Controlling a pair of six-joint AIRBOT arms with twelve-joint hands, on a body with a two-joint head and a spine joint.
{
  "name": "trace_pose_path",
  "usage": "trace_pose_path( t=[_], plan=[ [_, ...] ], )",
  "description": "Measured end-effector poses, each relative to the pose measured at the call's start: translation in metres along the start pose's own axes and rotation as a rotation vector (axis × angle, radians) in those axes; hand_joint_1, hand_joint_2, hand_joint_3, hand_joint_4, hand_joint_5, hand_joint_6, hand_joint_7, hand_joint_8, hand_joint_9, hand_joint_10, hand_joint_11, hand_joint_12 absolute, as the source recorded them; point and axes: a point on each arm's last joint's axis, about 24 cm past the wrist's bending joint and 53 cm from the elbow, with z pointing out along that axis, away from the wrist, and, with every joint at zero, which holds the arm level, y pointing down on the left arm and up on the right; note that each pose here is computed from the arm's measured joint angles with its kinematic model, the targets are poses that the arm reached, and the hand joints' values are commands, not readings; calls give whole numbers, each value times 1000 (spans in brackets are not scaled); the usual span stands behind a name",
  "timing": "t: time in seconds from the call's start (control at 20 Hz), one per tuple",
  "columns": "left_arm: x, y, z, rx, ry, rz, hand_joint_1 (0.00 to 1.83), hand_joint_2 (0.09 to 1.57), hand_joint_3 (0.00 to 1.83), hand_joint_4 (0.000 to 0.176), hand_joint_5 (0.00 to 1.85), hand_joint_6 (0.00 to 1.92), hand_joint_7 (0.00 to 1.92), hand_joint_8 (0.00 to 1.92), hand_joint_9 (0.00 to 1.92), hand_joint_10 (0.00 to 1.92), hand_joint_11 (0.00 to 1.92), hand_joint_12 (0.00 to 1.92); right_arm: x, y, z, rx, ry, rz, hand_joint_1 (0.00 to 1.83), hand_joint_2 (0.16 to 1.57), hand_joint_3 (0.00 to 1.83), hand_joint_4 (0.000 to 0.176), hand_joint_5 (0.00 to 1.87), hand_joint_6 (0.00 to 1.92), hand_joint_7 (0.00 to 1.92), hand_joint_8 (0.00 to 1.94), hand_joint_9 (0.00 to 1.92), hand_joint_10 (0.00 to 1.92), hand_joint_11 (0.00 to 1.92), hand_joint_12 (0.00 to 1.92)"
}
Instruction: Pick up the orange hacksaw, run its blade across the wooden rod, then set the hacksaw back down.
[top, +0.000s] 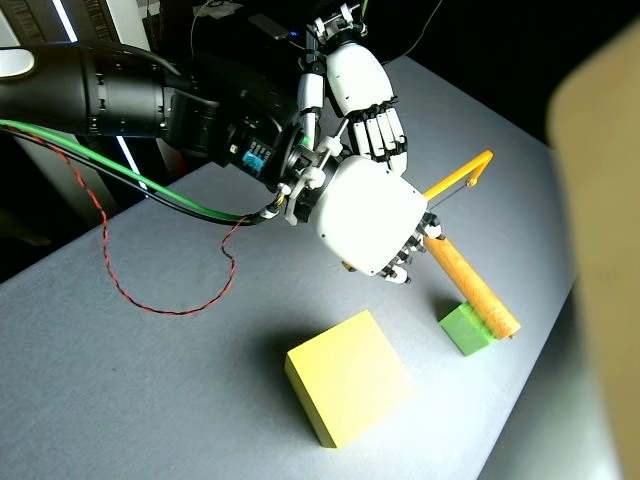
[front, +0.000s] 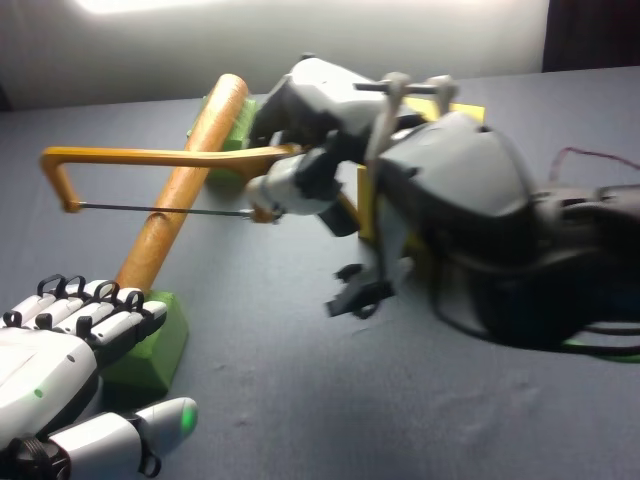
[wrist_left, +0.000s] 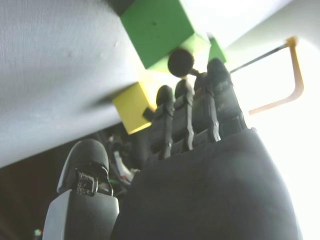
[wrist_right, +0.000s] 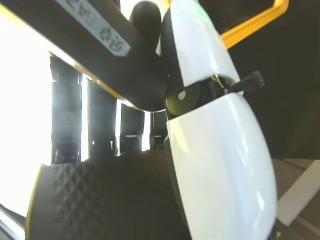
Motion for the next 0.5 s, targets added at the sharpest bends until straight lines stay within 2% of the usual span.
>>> trace_pose_path(
  t=[0.1,0.15,0.25,0.35,0.5],
  plan=[
    [0,0,0,-1,0,-1,0,1292,0,0,181,2,167,3,126,2,0,260,-19,-4,-9,-1,-19,-16,1236,1083,0,0,981,940,1142,775,1299,4,887,978],
    [0,0,0,-1,-1,-1,0,1289,0,0,209,4,201,6,155,6,0,337,-26,-6,-12,1,-22,-16,1236,1083,0,0,982,938,1142,776,1299,4,891,978],
    [0,0,0,0,-1,-1,0,1291,0,0,206,0,192,1,147,1,0,319,-37,-7,-18,-1,-23,-21,1241,1076,0,0,997,909,1162,744,1307,5,905,958],
    [0,0,0,0,-1,-1,0,1284,0,0,184,1,171,3,119,1,0,259,-36,-5,-19,-4,-13,-21,1234,1084,1,0,978,946,1138,776,1296,0,895,953],
    [0,0,0,0,-1,-2,0,1284,0,0,181,1,168,2,129,5,0,267,-14,0,-13,-15,18,-19,1235,1085,2,0,970,958,1135,787,1295,2,896,946]
  ],
)
